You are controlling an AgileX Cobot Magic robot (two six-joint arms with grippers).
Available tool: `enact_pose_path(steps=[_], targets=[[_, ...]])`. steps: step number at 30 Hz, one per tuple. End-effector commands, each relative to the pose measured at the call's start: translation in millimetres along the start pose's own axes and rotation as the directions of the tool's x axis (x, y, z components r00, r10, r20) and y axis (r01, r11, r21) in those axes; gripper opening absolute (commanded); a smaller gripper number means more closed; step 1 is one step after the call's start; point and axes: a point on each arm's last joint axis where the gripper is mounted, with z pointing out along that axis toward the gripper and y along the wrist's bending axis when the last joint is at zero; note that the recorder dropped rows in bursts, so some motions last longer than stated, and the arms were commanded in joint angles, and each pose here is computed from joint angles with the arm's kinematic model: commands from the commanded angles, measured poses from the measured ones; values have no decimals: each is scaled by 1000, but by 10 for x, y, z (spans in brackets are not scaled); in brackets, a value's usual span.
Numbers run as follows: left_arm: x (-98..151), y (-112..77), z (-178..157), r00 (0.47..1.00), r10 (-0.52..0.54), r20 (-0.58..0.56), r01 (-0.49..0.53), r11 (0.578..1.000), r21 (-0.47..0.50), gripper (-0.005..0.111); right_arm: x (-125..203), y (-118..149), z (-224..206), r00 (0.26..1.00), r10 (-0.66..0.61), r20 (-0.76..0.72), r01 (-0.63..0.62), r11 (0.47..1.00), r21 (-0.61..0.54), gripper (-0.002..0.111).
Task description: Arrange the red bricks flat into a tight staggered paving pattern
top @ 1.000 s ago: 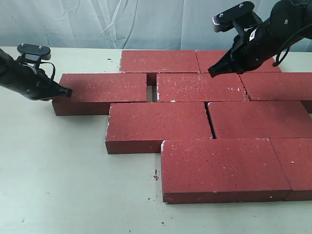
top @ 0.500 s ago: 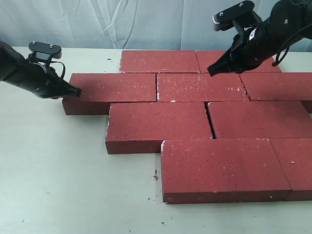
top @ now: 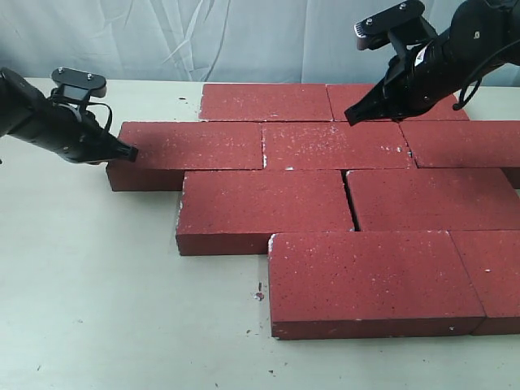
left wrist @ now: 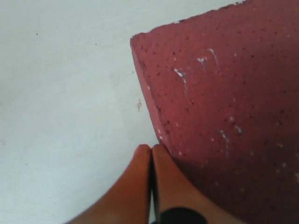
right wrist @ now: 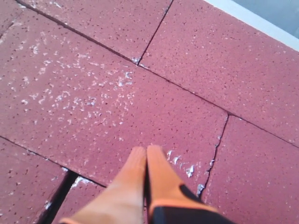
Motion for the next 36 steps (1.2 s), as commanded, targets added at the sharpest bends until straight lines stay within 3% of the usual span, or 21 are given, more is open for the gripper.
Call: enact_pose_path(steps=[1,13,16,18,21,25,27,32,36], targets=[[-23,44,-13,1000,5,14,-5,1000,-18,0,12,-21,9,1000,5,4,-5,1000,5,-1],[15,262,-131,1000,-5,-17,5,1000,-13,0,7,-12,9,1000,8,8,-8,1000,3,-1],[-42,344,-393,1000,-8,-17,8,1000,19,0,-22,123,-18,996,90,9,-89,994,-65,-1],[-83,342,-649,1000,-14,-28,16,997,79,0,-89,326,-76,999,4,38,1,994,-109,-1],[-139,250,-895,1000,-1,-27,5,990,143,0,-127,577,-98,997,-67,49,74,986,-147,-1],[-212,-40,-1086,998,59,-22,-52,971,233,0,-193,955,-163,979,-188,83,201,961,-191,-1],[-320,-165,-1125,992,107,61,-117,975,189,0,-205,1009,-175,957,-272,103,286,941,-180,-1],[-591,-375,-1179,971,17,239,-54,987,150,0,-387,849,-311,962,-263,72,272,946,-178,-1],[-650,-342,-1276,967,114,229,-146,981,131,0,-364,653,-399,960,-274,-62,258,947,-192,-1]])
